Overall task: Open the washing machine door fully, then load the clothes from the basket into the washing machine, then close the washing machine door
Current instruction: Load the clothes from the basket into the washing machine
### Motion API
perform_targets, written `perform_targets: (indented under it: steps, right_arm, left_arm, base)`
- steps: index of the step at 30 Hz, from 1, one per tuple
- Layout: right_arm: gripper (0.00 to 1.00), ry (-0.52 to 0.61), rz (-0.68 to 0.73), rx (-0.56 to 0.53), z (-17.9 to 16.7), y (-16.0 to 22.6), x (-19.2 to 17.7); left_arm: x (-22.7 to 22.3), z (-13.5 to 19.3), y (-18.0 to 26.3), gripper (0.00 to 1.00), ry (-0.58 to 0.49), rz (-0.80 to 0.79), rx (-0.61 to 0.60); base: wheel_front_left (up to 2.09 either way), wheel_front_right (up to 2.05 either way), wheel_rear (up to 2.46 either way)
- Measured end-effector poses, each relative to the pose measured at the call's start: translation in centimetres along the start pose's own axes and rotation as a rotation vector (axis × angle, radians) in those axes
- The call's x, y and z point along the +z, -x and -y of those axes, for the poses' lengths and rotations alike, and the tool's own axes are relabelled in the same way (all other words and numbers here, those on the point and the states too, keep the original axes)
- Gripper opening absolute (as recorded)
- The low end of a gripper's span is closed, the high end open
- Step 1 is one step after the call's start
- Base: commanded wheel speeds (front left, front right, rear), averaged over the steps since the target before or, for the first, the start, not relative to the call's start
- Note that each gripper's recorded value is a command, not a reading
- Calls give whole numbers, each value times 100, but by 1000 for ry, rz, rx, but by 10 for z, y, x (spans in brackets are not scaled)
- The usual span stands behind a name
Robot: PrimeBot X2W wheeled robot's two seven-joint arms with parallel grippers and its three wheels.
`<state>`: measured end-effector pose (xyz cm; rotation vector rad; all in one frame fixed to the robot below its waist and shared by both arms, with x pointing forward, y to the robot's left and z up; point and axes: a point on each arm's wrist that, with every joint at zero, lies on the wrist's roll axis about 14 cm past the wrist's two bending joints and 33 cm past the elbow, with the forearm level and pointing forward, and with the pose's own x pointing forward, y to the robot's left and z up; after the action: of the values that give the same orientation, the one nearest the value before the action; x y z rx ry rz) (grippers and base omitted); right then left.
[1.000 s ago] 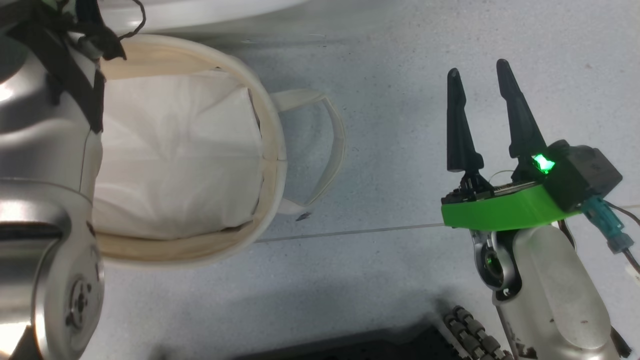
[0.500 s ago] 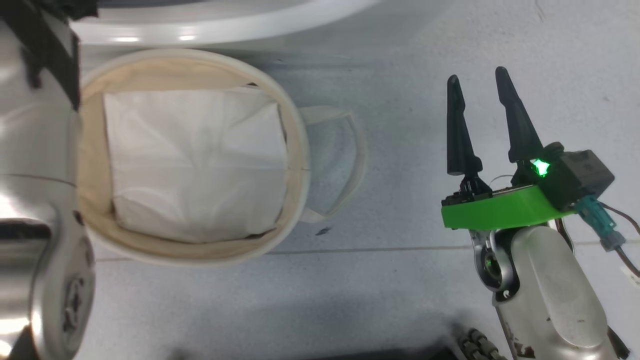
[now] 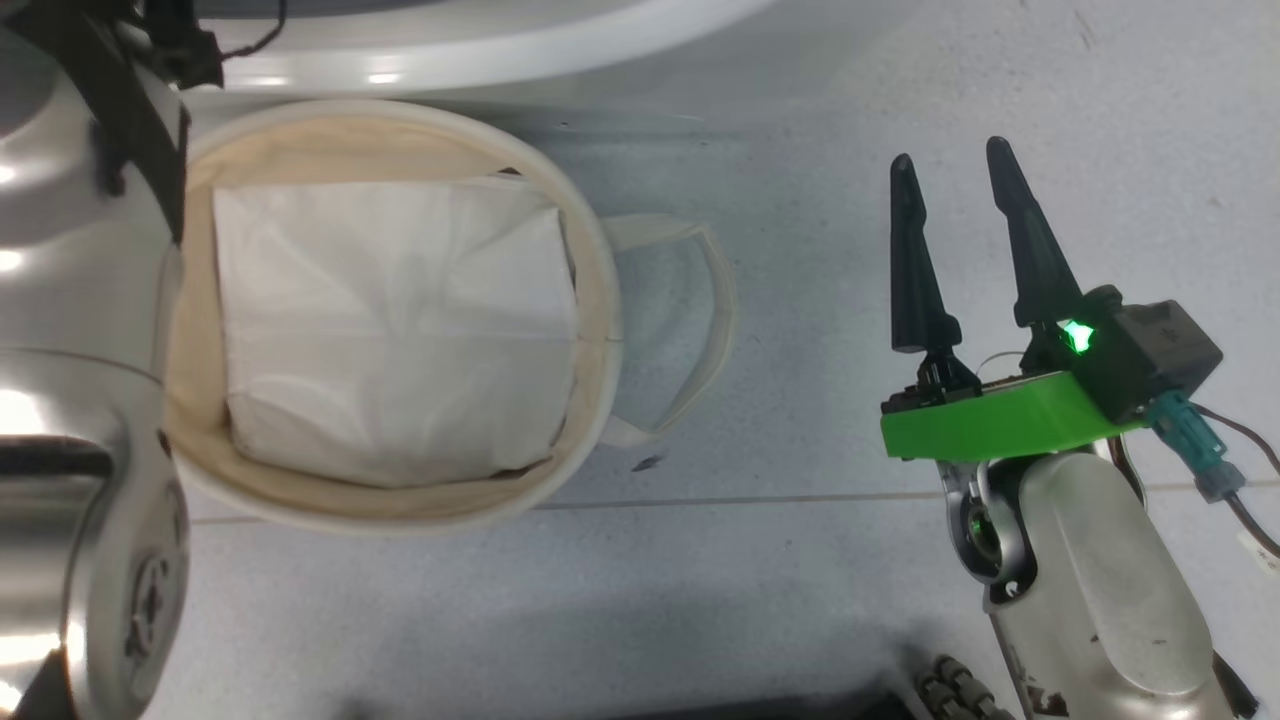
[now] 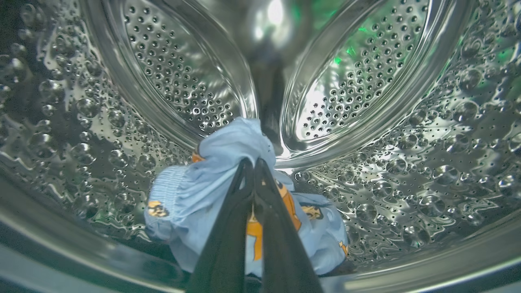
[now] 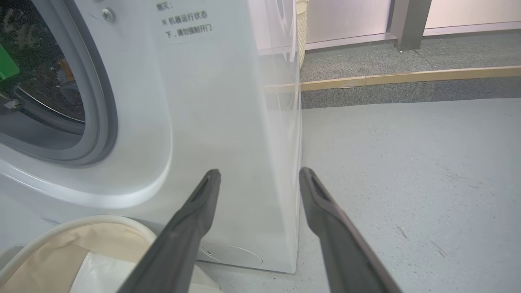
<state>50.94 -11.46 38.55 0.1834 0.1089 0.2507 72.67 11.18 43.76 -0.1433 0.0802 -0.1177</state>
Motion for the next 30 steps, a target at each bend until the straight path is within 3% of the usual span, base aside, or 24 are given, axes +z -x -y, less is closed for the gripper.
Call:
perform_targets:
  steps: [13,16,22,23,30]
  right_arm:
    - [100,7,-48,-52,22,7,-20]
    - [100,8,-62,-60,25,8,-26]
    - [100,9,-79,-70,29,9,-34]
    - [100,9,-80,-69,29,9,-34]
    - [100,0,-59,-46,21,3,-29]
  left_arm:
    - [-19,9,-31,0,-47,-19,-12]
    - [-36,14,-34,0,-115,-59,-39]
    - [-44,10,-40,0,-100,-63,0]
    - [-42,8,-41,100,-100,-56,7]
    - [-20,2,-38,100,-85,-16,10]
  base:
    - [0,0,0]
    - [0,0,0]
    - [0,0,0]
    - [0,0,0]
    - [0,0,0]
